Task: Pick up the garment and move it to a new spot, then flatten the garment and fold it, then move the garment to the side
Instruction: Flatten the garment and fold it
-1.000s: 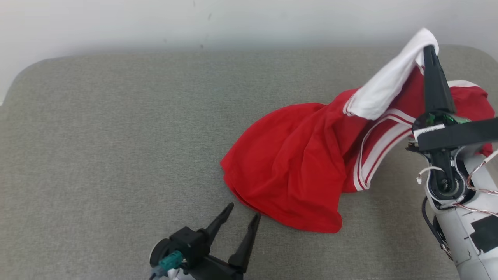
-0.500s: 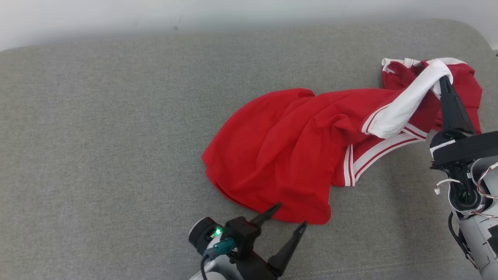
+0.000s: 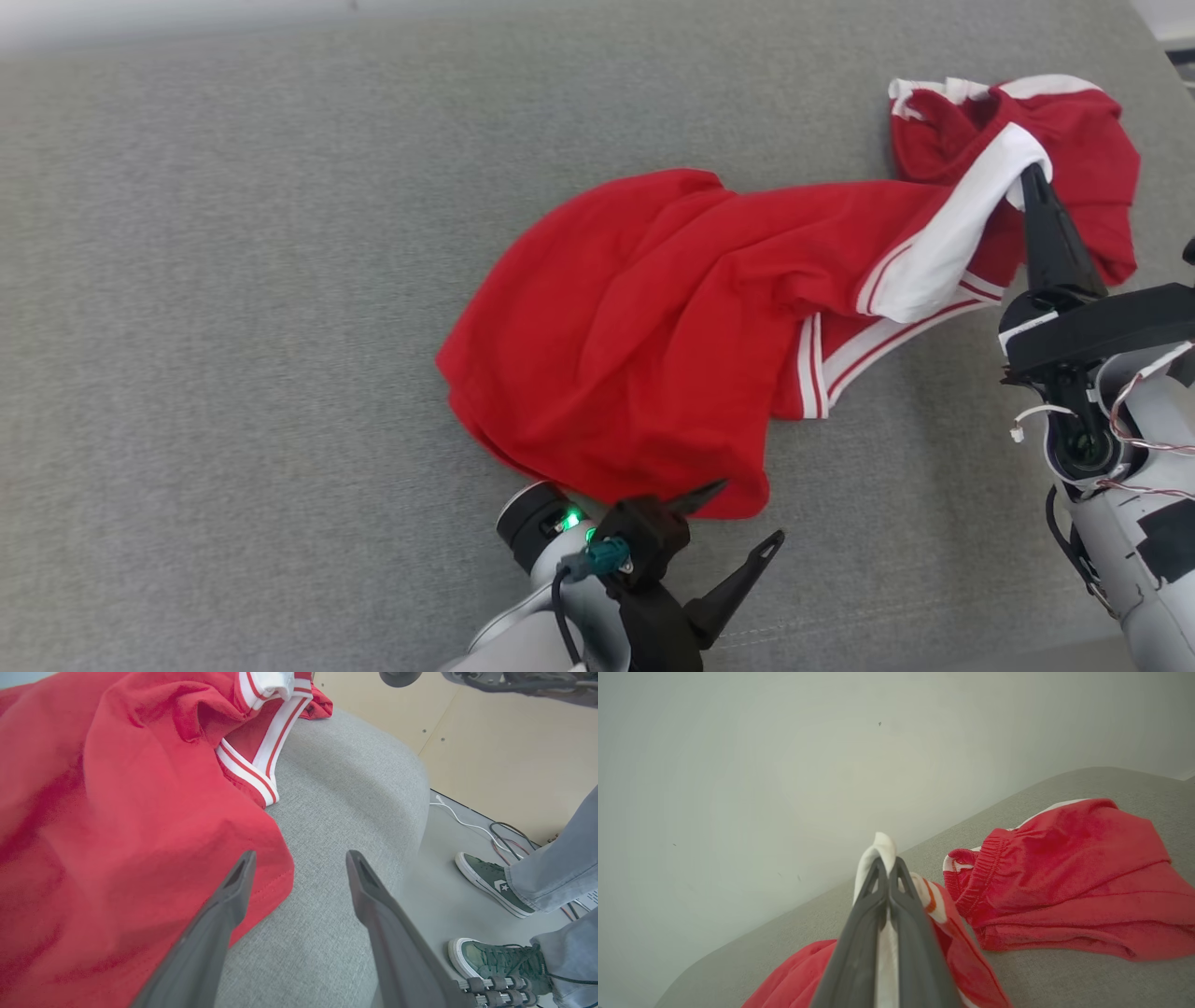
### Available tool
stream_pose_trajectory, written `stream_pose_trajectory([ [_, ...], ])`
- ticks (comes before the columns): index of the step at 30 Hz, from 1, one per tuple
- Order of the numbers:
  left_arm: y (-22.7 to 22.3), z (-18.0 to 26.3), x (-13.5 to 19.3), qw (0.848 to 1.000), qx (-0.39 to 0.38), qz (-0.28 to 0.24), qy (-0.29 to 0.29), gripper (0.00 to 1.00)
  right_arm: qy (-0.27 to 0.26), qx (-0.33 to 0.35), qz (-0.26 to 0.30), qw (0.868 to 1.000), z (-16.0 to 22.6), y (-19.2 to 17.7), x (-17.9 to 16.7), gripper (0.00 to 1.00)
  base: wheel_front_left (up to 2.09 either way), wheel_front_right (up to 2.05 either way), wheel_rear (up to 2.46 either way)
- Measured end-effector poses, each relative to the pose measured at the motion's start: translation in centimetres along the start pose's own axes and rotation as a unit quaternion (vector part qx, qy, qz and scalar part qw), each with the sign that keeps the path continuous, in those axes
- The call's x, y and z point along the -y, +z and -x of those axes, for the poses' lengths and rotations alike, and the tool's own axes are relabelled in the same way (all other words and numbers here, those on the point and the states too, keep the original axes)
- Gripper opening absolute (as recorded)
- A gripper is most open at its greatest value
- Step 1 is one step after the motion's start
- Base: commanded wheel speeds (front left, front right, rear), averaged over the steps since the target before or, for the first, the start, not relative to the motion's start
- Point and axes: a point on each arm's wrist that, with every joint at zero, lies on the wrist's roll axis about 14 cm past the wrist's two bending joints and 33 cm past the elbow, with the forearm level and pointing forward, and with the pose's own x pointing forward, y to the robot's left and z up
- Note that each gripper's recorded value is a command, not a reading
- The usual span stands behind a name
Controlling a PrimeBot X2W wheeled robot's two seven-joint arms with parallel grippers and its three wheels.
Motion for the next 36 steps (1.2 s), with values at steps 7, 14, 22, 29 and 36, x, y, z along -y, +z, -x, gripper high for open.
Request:
stream_pose_trajectory([
  [7, -0.6, -1.7, 1.4, 0.999, -0.017, 0.028, -0.031, 1.0, -0.013, -0.004, 0.0, 1.0, 0.0, -0.5, 0.7, 0.0, 0.0, 0.0, 0.0],
  [14, -1.5, -3.0, -0.5, 0.998, -0.045, 0.031, -0.005, 1.0, -0.02, -0.001, 0.003, 1.0, 0.0, -0.3, 1.3, 0.0, 0.0, 0.0, 0.0],
  [22, -3.2, -4.0, -0.7, 0.996, -0.087, -0.004, -0.011, 1.0, -0.038, -0.004, 0.008, 0.999, 0.6, -0.4, 2.6, 0.0, 0.0, 0.0, 0.0],
  [29, -3.9, -4.3, -1.8, 0.992, -0.112, -0.05, 0.002, 0.26, -0.042, -0.001, 0.012, 0.999, 0.7, -0.1, 3.0, 0.0, 0.0, 0.0, 0.0],
  [36, -3.7, -4.0, -1.2, 0.993, -0.111, -0.051, -0.003, 0.0, -0.041, 0.004, 0.012, 0.999, 0.5, 0.2, 3.0, 0.0, 0.0, 0.0, 0.0],
])
